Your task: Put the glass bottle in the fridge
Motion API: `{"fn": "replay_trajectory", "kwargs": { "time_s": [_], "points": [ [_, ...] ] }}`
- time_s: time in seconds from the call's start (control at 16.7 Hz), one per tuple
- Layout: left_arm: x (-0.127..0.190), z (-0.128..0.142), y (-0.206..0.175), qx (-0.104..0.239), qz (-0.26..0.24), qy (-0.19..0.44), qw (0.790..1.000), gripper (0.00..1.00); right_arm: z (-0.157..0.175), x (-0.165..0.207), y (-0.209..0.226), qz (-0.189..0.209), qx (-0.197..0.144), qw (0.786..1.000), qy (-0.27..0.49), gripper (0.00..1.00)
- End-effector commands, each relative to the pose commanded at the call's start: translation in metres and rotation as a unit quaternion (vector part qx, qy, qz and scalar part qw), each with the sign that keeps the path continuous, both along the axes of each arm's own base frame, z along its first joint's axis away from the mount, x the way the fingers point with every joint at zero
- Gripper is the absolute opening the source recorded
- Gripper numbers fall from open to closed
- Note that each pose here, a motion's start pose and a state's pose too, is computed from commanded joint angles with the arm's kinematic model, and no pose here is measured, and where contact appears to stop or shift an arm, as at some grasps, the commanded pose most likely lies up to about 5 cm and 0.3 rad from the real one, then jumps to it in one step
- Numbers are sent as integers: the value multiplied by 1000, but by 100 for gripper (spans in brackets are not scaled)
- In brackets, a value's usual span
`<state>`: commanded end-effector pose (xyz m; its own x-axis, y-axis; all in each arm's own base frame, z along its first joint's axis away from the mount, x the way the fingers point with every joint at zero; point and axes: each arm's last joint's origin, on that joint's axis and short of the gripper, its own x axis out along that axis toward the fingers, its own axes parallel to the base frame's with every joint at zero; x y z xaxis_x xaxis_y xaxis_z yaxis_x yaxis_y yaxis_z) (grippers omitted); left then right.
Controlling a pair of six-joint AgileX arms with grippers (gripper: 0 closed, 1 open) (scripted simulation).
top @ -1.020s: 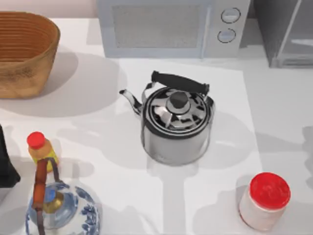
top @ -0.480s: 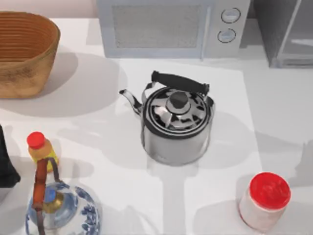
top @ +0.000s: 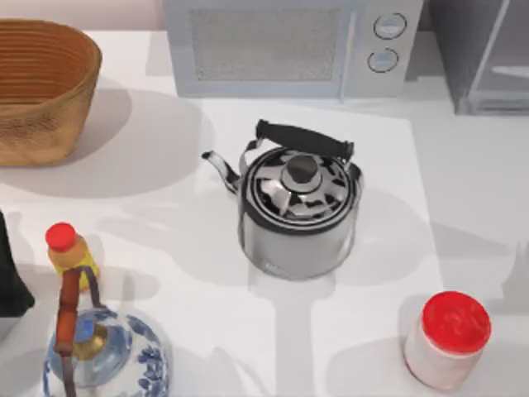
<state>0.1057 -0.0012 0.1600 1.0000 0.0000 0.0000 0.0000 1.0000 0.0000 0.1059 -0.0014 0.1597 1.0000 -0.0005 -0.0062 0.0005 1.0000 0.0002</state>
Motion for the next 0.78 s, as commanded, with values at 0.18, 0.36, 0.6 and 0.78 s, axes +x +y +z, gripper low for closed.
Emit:
{"fn": "replay_trajectory", "kwargs": {
  "time_s": [0.18, 0.36, 0.6, 0.78],
  "points": [
    [0, 0, 0, 0, 0, 0, 1000, 100, 9, 0, -2, -9, -1, 1000, -12, 1],
    [0, 0, 0, 0, 0, 0, 1000, 100, 41, 4, -6, -35, -5, 998, -51, 1],
    [0, 0, 0, 0, 0, 0, 1000, 100, 96, 31, -15, -64, -14, 993, -100, 1],
    [0, 0, 0, 0, 0, 0, 1000, 100, 127, 77, -26, -69, -20, 990, -117, 1]
  ]
}}
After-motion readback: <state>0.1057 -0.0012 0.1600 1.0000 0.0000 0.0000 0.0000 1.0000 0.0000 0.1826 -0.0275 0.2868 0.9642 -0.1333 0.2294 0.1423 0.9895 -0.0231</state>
